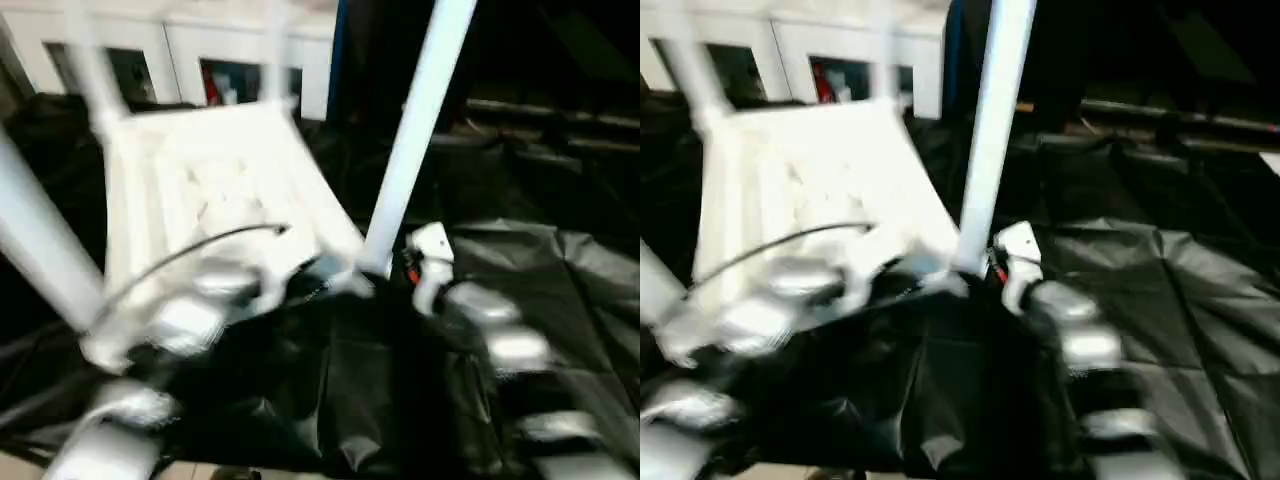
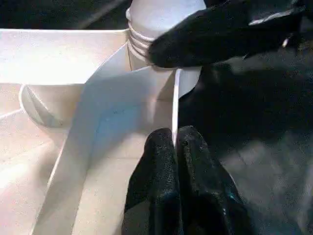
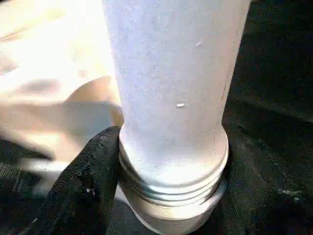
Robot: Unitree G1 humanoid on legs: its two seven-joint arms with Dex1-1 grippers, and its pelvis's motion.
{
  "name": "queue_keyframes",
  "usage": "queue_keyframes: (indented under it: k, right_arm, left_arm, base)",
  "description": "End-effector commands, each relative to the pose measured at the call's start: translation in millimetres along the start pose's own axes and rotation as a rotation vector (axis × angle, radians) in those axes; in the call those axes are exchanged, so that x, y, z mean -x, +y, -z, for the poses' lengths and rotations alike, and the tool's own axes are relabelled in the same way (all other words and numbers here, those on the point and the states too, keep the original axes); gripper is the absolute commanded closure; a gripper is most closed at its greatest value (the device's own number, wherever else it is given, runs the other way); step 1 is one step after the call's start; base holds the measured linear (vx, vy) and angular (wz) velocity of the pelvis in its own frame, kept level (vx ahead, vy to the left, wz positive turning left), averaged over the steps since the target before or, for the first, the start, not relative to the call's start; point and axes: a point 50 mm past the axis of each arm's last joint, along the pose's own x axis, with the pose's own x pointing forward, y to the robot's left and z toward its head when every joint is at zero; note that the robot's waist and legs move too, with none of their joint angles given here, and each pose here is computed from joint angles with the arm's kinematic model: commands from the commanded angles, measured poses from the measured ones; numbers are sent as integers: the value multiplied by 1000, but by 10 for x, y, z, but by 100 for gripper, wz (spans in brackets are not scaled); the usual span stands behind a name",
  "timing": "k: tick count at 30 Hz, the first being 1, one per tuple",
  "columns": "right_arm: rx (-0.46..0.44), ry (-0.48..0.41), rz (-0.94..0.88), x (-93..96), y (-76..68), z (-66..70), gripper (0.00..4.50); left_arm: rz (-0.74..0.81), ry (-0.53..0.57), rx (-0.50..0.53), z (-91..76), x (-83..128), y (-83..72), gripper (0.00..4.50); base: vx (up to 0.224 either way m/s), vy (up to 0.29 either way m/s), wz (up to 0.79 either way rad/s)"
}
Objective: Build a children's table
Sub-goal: Rotate leg to tighten
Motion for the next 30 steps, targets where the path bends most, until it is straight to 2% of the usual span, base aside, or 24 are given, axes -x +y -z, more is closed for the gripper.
queue_keyframes:
  k: [1, 4, 5, 6, 7, 10, 11, 14, 15, 17, 21, 23, 30]
  right_arm:
    - [-53, 92, 7, -93, 211, 193, 175]
    - [3, 91, 9, -144, 282, 170, 175]
    - [-1, 61, -18, -152, 317, 138, 175]
    - [3, 34, -49, -156, 346, 103, 105]
    - [13, 13, -75, -153, 355, 71, 105]
    - [62, -14, -142, -111, 275, -12, 99]
    - [65, -17, -148, -107, 264, -23, 78]
    - [104, -20, -248, -2, 109, -134, 67]
    - [153, -9, -332, 74, 39, -187, 67]
    - [192, 5, -404, 145, -27, -230, 67]
    - [227, 21, -474, 214, -90, -272, 67]
    - [241, 63, -596, 315, -134, -315, 67]
    - [285, 158, -685, 424, -182, -251, 67]
  left_arm:
    - [-5, -6, 42, -6, -162, -130, 450]
    - [8, 2, 16, -37, -227, -175, 450]
    - [14, -1, 11, -51, -235, -179, 450]
    - [25, -6, 6, -65, -233, -179, 450]
    - [38, -8, 3, -65, -220, -173, 450]
    - [78, -12, -19, -9, -125, -129, 450]
    - [82, -10, -17, 1, -114, -124, 450]
    - [134, -15, -31, 58, 25, -79, 450]
    - [183, -28, -53, 79, 111, -71, 450]
    - [234, -32, -51, 102, 188, -72, 450]
    - [299, -30, -57, 133, 271, -85, 450]
    - [398, -13, -61, 171, 389, -118, 450]
    - [461, -3, -56, 199, 486, -148, 450]
  base:
    - [0, 0, 0]
    - [0, 0, 0]
    - [0, 0, 0]
    - [0, 0, 0]
    - [0, 0, 0]
    - [0, 0, 0]
    - [0, 0, 0]
    - [0, 0, 0]
    - [0, 0, 0]
    - [0, 0, 0]
    - [0, 0, 0]
    - [0, 0, 0]
    - [0, 0, 0]
